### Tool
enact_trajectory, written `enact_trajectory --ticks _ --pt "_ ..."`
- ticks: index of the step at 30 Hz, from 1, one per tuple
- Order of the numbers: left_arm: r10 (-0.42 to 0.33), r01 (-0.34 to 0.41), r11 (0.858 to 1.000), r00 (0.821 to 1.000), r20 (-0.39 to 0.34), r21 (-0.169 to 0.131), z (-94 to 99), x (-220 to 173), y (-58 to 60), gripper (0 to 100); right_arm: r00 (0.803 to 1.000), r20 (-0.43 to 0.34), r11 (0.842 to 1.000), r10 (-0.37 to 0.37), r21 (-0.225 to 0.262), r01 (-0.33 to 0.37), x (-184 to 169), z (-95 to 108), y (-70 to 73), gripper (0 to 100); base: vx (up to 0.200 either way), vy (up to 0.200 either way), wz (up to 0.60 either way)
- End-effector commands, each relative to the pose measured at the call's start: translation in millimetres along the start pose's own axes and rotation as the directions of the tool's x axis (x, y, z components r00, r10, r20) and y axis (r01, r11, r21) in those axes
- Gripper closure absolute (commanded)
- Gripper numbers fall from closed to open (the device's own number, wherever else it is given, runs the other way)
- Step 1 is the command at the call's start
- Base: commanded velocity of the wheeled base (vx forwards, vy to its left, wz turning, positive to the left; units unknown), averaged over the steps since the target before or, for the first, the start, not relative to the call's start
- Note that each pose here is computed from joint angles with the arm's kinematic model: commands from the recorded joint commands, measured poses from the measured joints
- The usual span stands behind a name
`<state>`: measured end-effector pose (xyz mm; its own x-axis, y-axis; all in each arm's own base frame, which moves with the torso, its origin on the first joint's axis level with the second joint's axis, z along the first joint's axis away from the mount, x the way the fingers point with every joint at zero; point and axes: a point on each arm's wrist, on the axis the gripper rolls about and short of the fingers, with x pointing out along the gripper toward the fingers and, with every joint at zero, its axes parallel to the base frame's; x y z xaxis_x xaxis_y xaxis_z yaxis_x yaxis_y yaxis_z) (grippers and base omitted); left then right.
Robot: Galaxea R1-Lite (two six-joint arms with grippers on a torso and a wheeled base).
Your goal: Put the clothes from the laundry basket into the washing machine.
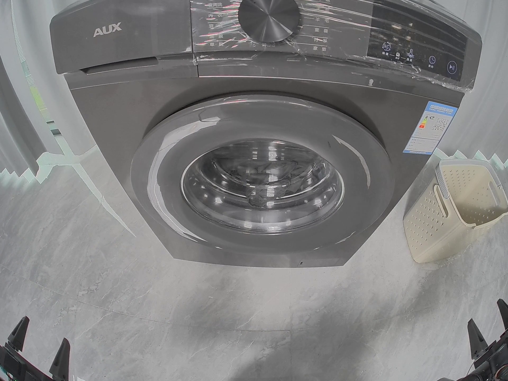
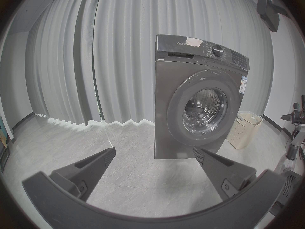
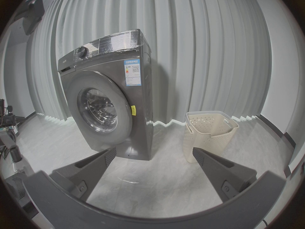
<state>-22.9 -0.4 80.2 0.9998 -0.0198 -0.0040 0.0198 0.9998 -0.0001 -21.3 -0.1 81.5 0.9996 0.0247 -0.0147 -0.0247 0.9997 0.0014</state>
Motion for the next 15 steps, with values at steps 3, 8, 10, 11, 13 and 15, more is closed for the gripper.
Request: enact_trajectory --ticks 3,8,10,11,13,15 --pt "0.0 0.0 1.0 1.0 -0.001 0.0 -4.9 0.0 0.0 0 0.999 0.015 1.0 0.031 0.0 -0.031 -1.7 -5.5 1.0 0 0.0 0.0 0.0" --pt "0.0 0.0 1.0 1.0 0.001 0.0 -4.7 0.0 0.0 0 0.999 0.015 1.0 0.031 -0.002 -0.031 -1.7 -5.5 1.0 0 0.0 0.0 0.0" --pt "0.0 0.0 1.0 1.0 -0.001 0.0 -4.9 0.0 0.0 0 0.999 0.015 1.0 0.031 -0.005 -0.03 -1.7 -5.5 1.0 0 0.0 0.0 0.0" --pt "0.0 0.0 1.0 1.0 -0.001 0.0 -4.9 0.0 0.0 0 0.999 0.013 0.999 0.032 -0.006 -0.032 -1.5 -5.9 1.0 0 0.0 0.0 0.0" --pt "0.0 0.0 1.0 1.0 -0.001 0.0 -4.9 0.0 0.0 0 0.999 0.015 0.999 0.032 -0.007 -0.032 -1.7 -5.5 1.0 0 0.0 0.0 0.0" --pt "0.0 0.0 1.0 1.0 -0.001 0.0 -4.9 0.0 0.0 0 0.999 0.013 0.999 0.032 -0.009 -0.032 -1.5 -5.9 1.0 0 0.0 0.0 0.0"
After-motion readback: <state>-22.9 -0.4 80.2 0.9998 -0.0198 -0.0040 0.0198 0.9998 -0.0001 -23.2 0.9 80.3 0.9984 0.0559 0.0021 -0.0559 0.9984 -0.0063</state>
